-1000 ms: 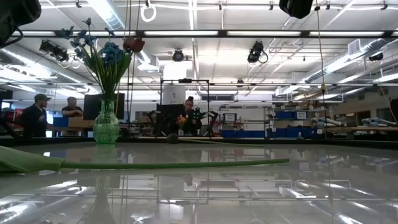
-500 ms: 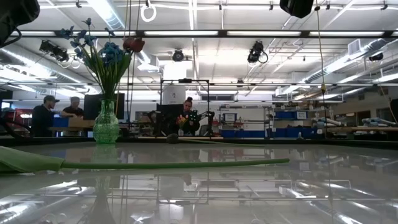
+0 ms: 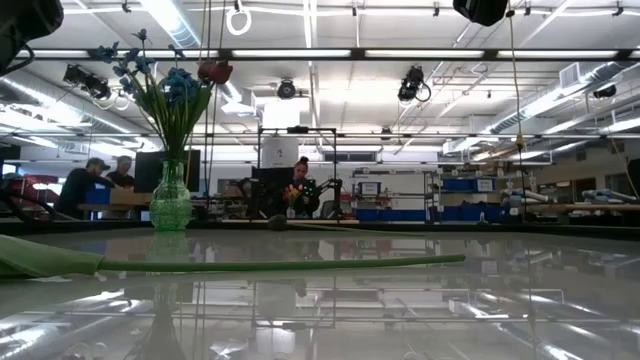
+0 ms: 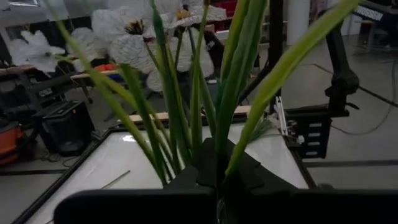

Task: Sort flowers into vase by color
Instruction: Put the top white flowers into the red vase

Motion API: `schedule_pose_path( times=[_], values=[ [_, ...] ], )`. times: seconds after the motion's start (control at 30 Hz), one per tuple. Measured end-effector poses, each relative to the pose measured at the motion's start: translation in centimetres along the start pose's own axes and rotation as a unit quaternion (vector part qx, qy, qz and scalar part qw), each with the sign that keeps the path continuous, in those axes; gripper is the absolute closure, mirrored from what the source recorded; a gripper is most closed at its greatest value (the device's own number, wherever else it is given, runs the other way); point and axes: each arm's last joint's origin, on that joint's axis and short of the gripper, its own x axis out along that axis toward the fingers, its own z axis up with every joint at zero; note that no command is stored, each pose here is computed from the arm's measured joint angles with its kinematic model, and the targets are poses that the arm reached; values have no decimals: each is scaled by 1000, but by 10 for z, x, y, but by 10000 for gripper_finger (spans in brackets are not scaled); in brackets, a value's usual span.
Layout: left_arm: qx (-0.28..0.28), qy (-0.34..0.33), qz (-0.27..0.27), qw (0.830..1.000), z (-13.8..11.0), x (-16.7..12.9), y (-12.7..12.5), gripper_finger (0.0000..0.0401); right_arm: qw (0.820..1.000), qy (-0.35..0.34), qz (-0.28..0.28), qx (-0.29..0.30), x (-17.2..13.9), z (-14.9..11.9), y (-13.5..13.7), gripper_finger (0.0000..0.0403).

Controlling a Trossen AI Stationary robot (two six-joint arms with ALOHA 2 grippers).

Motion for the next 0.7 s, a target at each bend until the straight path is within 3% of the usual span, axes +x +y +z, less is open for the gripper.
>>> schedule_pose_path(
  times=[0.27,0.43,0.7],
  values=[
    [-39,16,2,999,-30,6,-1,390,1000,3,5,3,-1,-2,2,241],
    [-67,34,-11,997,-36,7,-2,383,1000,4,5,14,-1,-2,2,241],
    [-137,88,-44,986,-40,7,-1,287,998,23,26,49,-1,-3,4,237]
  ],
)
